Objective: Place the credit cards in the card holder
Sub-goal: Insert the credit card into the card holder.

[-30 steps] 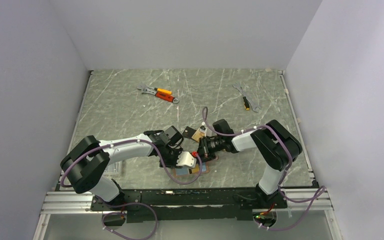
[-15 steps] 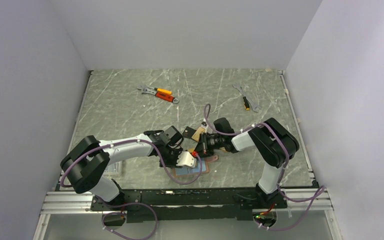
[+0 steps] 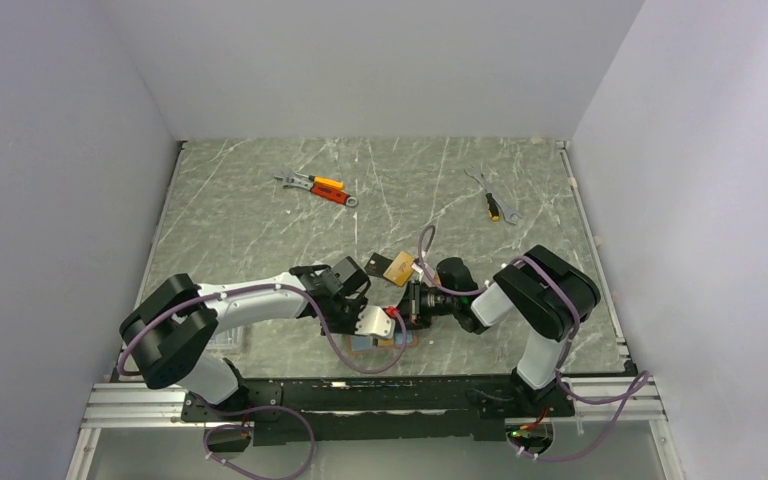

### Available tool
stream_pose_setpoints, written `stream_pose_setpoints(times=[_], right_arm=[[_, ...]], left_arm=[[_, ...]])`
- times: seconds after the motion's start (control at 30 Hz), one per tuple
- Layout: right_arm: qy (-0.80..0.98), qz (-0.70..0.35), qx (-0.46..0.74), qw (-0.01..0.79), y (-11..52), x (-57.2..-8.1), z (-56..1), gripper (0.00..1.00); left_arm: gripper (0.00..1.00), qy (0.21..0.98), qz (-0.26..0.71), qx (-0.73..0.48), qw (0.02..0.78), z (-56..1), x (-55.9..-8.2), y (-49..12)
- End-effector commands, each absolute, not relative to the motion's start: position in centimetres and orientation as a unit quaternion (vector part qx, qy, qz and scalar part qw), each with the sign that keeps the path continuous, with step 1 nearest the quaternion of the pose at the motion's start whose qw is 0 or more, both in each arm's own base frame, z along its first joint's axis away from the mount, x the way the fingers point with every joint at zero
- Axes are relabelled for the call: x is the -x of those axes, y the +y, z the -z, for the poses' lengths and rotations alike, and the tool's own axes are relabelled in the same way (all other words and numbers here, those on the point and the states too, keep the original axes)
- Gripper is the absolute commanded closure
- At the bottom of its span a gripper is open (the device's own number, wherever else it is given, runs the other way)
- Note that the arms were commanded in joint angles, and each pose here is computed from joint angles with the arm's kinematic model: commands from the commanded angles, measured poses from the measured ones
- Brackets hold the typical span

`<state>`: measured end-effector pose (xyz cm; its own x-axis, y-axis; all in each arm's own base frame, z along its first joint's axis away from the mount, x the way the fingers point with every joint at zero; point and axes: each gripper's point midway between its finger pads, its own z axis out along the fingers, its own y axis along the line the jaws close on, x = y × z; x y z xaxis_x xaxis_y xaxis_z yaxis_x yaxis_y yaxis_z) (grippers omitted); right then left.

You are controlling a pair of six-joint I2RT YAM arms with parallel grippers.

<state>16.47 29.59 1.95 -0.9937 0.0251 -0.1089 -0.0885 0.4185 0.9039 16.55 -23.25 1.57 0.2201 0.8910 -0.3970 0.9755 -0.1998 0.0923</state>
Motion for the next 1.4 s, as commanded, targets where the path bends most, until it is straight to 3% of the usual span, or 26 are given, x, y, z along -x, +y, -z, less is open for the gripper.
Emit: stream_pose_setpoints(times=[0.0, 0.73, 1.13, 1.2, 1.37], right_arm=[[0.843, -0.532, 0.006, 0.083, 29.5, -16.6, -1.9, 1.00], [0.878, -0.475, 0.062, -0.008, 29.7, -14.9, 0.3, 1.00], [0.885, -0.462, 0.063, -0.014, 30.8, -15.5, 0.5, 1.00], [0.886, -0.460, 0.059, -0.009, 31.2, -15.6, 0.5, 0.96], [0.906, -0.421, 0.040, -0.009, 29.8, -15.0, 1.4, 0.76]], left_arm=[[0.79, 0.624, 0.097, -0.765, 0.125, 1.1, -15.9, -21.2], [0.82, 0.622, 0.073, -0.769, 0.127, 1.0, -16.5, -20.9], [0.82, 0.621, 0.073, -0.767, 0.140, 0.5, -16.8, -21.4], [0.82, 0.622, 0.074, -0.767, 0.142, 0.4, -16.8, -21.5], [0.83, 0.621, 0.073, -0.767, 0.142, 0.4, -16.7, -21.4]])
